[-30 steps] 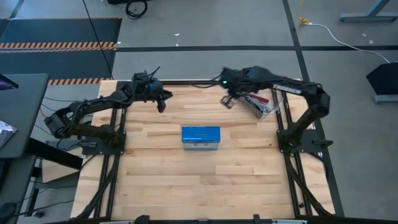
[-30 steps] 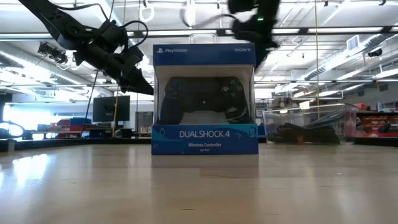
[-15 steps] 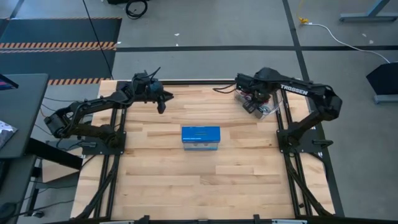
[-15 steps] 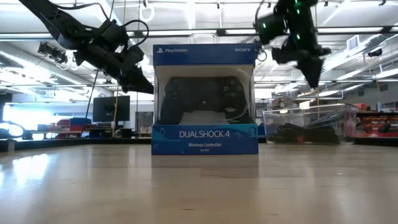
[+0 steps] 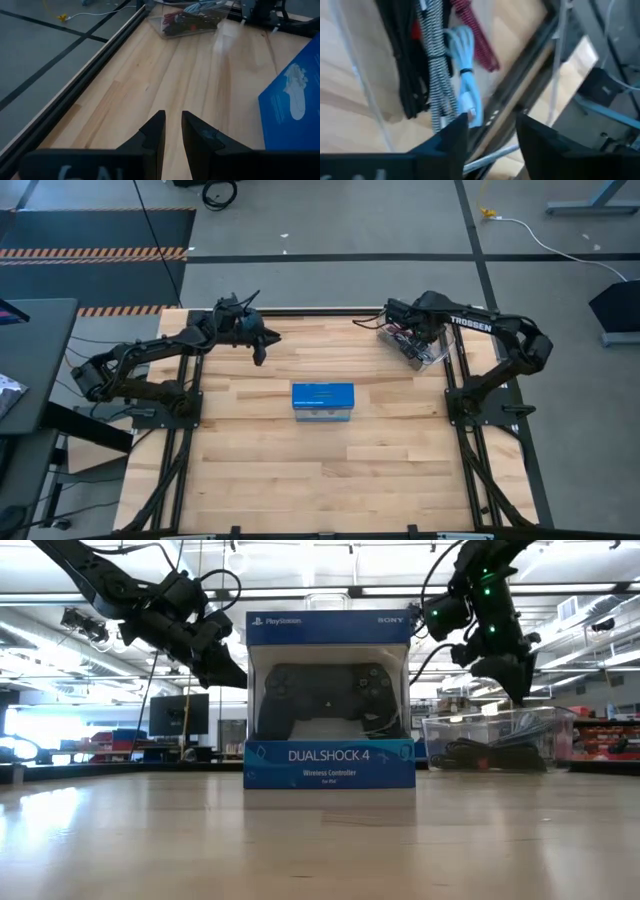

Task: Pick and place USB-C Cables
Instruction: Return to Home Position

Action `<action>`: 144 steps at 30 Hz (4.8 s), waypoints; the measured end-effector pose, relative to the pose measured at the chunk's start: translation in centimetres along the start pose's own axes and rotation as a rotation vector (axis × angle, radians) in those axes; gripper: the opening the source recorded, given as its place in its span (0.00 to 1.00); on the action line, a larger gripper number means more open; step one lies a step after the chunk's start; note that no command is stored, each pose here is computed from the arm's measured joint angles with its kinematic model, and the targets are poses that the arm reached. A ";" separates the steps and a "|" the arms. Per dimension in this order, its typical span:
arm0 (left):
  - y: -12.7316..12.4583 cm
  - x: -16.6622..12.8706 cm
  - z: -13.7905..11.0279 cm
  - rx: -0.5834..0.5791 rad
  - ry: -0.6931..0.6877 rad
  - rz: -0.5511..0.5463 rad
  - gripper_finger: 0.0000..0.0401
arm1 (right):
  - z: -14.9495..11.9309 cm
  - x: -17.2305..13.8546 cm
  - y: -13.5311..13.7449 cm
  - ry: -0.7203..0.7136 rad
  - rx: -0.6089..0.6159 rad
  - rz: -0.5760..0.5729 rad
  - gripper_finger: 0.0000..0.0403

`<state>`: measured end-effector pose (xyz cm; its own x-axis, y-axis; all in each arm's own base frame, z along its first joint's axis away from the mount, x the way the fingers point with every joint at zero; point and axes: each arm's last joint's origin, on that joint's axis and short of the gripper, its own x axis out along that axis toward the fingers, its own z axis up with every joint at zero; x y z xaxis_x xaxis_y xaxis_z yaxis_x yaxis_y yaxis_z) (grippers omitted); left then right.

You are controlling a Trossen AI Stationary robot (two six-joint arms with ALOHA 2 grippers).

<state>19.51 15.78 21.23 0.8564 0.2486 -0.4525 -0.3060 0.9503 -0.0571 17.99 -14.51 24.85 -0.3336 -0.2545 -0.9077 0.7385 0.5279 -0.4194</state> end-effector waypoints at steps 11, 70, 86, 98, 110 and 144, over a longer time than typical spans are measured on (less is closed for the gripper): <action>-0.2 0.0 0.1 -0.048 -0.011 -0.067 0.17 | -1.7 -4.2 -1.7 -0.205 0.071 0.069 0.55; -13.5 -14.8 -7.2 0.122 -0.652 -0.457 0.00 | -16.8 -0.3 6.9 -1.332 -0.363 1.241 0.00; -12.3 -11.7 -9.3 0.092 -0.602 -0.517 0.00 | -17.2 3.9 7.5 -1.548 -0.501 1.351 0.00; -10.9 -10.4 -10.3 0.021 -0.515 -0.393 0.01 | -16.9 4.8 7.6 -1.543 -0.497 1.308 0.01; -10.6 -10.0 -10.8 -0.070 -0.467 -0.211 0.00 | -16.6 5.7 7.9 -1.466 -0.418 1.186 0.00; -10.8 -9.7 -11.1 -0.006 -0.426 -0.219 0.04 | -17.4 6.0 5.8 -1.535 -0.340 1.182 0.01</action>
<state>9.96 1.01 16.37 0.9948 0.0989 -0.0238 -0.1011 0.9881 -0.1163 10.09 1.12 16.72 0.9999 0.0121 0.0089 -0.0132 0.9912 0.1320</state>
